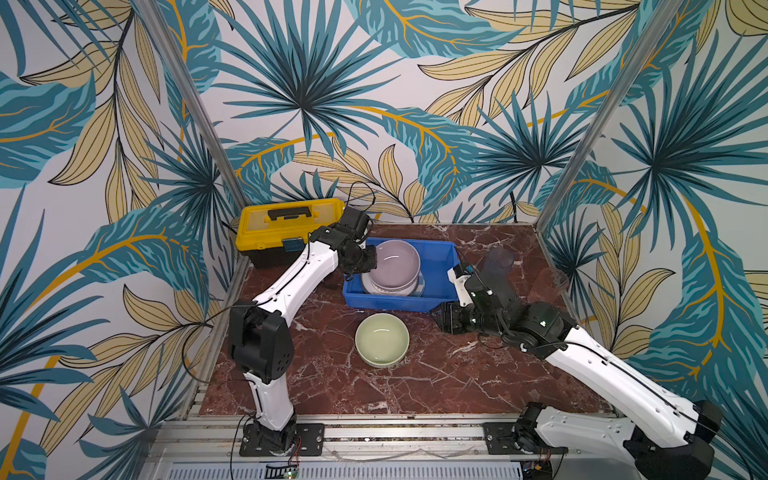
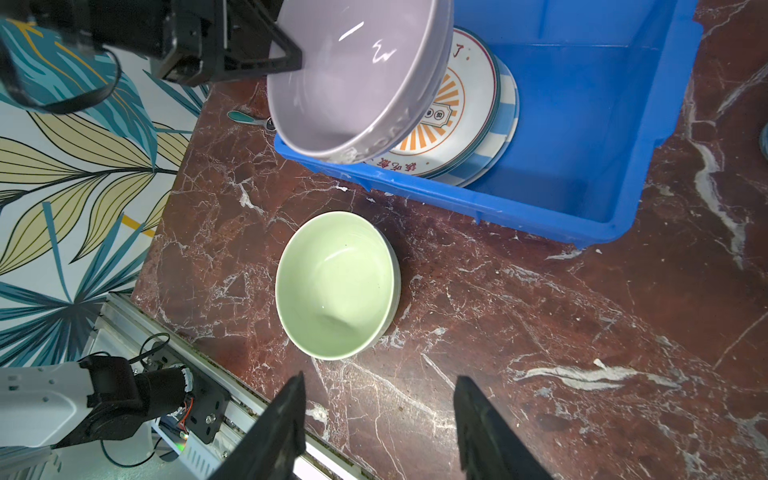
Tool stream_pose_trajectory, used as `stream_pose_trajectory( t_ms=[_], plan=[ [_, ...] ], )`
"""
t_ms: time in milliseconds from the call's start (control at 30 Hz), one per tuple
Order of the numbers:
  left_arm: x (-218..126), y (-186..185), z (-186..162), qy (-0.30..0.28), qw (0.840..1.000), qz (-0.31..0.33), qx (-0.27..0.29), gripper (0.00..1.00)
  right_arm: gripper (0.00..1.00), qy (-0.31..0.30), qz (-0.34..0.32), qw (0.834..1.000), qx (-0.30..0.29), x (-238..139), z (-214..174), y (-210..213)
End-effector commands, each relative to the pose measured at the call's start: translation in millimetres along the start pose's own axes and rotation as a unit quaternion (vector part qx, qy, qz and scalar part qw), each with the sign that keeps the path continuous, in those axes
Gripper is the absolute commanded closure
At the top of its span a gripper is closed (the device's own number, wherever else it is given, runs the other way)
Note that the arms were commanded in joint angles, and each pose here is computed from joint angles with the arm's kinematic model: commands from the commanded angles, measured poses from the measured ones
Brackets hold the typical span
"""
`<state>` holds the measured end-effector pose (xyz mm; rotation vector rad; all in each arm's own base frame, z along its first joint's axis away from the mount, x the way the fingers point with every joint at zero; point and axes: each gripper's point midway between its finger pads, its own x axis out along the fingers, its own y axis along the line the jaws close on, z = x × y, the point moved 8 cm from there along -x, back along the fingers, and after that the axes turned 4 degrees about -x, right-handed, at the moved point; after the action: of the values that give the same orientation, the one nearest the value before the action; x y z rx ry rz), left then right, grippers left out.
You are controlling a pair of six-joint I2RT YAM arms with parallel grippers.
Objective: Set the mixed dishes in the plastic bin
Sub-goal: 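Carry the lavender bowl into the bin with left gripper while right draws back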
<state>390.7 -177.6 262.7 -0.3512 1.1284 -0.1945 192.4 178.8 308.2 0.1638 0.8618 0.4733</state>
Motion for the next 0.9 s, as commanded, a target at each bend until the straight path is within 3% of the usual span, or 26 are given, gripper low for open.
stream_pose_trajectory(
  t_ms=[0, 333, 867],
  plan=[
    [-12, -13, 28, -0.04, 0.998, -0.045, 0.015, 1.0, 0.41, -0.004, 0.011, 1.0, 0.014, 2, -4, -1],
    [35, 7, 38, -0.004, 1.0, -0.005, 0.013, 1.0, 0.41, -0.01, 0.039, 0.999, 0.026, 5, -6, 2],
    [69, 17, 42, 0.021, 0.999, 0.024, 0.009, 1.0, 0.4, 0.002, 0.071, 0.997, 0.036, 21, 0, 14]
  ],
)
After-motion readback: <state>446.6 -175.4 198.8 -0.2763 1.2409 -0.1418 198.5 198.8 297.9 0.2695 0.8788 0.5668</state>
